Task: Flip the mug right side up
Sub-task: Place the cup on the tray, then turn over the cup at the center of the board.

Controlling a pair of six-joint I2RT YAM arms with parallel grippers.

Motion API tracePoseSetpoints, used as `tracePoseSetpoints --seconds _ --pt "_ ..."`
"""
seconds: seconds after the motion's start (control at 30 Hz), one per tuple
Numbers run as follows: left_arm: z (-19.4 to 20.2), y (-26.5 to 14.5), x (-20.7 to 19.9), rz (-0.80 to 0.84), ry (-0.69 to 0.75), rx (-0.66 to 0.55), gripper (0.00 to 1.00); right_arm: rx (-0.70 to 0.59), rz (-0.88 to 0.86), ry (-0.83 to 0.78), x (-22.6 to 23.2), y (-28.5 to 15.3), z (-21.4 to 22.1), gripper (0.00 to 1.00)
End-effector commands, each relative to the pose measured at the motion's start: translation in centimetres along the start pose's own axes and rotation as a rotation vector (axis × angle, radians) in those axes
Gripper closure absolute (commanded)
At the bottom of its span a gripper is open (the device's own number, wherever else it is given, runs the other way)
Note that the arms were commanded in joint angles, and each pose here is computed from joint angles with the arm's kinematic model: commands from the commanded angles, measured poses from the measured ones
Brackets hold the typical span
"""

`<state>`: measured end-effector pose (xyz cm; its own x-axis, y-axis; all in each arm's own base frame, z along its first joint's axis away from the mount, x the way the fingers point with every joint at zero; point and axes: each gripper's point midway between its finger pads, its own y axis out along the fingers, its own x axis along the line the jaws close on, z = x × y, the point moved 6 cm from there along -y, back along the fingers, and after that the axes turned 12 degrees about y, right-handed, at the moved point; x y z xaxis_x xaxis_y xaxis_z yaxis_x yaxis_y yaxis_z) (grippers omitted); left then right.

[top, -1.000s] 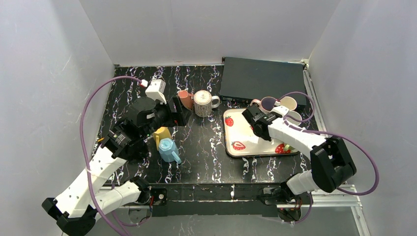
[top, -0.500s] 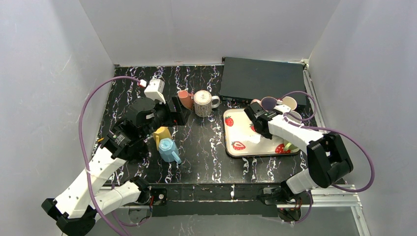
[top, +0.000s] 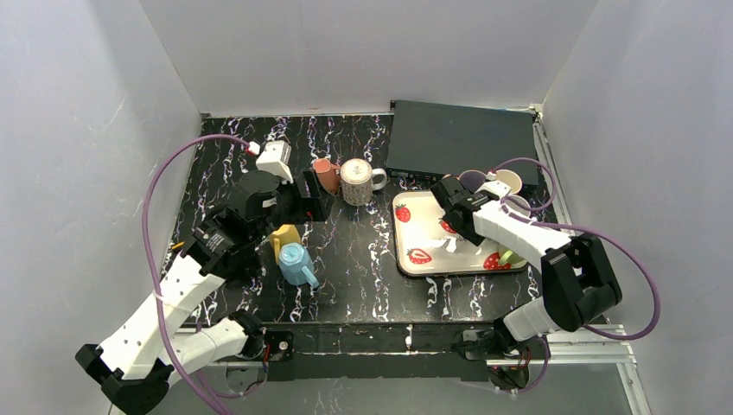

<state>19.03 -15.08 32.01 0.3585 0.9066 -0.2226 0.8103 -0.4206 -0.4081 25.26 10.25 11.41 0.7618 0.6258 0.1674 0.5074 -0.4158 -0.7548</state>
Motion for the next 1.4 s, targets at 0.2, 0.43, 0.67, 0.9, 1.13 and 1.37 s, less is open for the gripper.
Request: tracePoseSetpoints --seconds 0.2,0.43,0.67,0.9,1.13,1.37 --pt "3.4 -0.8 4.1 -0.363 -0.037 0.198 0.11 -0.015 -0.131 0.069 0.4 -3.1 -2.5 0.23" --pt "7.7 -1.7 5.8 -0.493 -0.091 0.332 0.04 -0.036 -0.275 0.051 0.4 -5.4 -4.3 0.07" --pt "10.1 -2.0 5.4 -0.418 -0.088 0.423 0.04 -0.075 -0.415 0.071 1.1 -7.6 -6.1 0.06" --pt "11.7 -1.5 7.2 -0.562 -0.029 0.473 0.11 -0.017 -0.466 0.06 1.7 -7.5 -5.0 0.08" --pt "11.3 0.9 8.4 -0.637 -0.002 0.476 0.22 -0.008 -0.482 0.047 1.7 -7.6 -4.8 0.09" --pt "11.1 3.6 9.0 -0.562 -0.092 0.502 0.29 -0.012 -0.478 0.038 1.1 -7.5 -4.7 0.09"
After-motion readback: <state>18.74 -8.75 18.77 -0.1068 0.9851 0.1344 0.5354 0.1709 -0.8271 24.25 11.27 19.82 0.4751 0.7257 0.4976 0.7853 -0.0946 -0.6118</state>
